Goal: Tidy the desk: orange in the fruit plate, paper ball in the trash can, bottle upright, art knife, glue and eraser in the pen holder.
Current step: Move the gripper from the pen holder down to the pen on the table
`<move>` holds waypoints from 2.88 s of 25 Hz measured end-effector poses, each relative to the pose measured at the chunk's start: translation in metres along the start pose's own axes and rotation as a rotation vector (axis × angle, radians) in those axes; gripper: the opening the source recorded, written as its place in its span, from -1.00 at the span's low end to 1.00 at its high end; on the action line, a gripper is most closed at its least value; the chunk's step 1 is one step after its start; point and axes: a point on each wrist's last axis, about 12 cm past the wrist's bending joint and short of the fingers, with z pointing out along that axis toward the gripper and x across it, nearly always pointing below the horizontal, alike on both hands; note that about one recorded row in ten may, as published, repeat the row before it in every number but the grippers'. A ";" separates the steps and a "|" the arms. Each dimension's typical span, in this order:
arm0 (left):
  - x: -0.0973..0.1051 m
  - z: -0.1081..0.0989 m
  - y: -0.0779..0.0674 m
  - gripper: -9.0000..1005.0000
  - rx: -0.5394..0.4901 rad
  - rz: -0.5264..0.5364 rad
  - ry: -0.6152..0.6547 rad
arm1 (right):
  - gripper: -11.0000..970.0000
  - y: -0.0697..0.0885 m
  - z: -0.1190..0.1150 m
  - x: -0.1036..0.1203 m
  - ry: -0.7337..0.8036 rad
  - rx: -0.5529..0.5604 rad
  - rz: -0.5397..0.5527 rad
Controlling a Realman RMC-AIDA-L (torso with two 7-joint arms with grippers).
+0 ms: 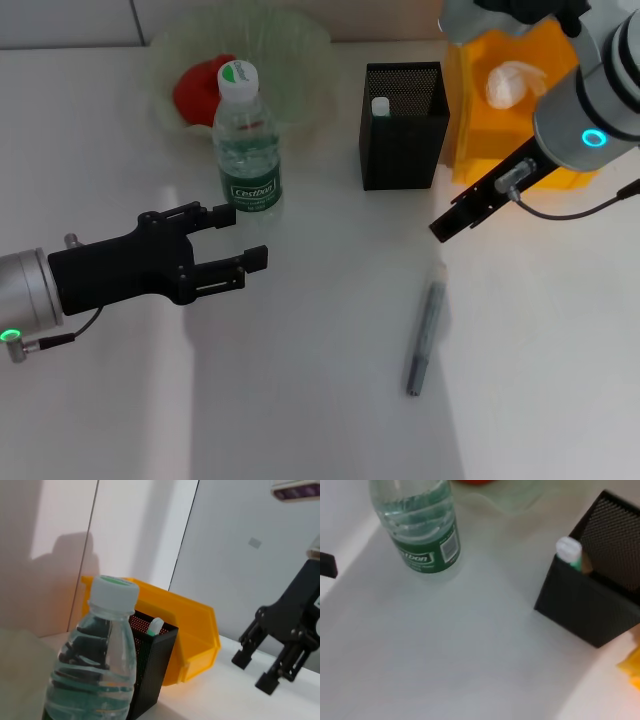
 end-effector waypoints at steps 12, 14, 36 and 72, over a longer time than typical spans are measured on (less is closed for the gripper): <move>-0.001 -0.001 0.001 0.56 -0.004 0.005 0.001 | 0.56 -0.007 0.045 0.012 0.073 -0.130 0.130; -0.001 0.001 0.000 0.56 -0.002 0.005 -0.001 | 0.55 -0.009 0.050 0.014 0.078 -0.130 0.143; -0.003 0.004 0.000 0.56 0.003 0.008 -0.003 | 0.48 -0.012 0.074 0.018 0.065 -0.129 0.176; -0.002 0.005 -0.001 0.56 0.005 0.014 -0.003 | -0.49 -0.007 0.080 0.015 0.067 -0.129 0.155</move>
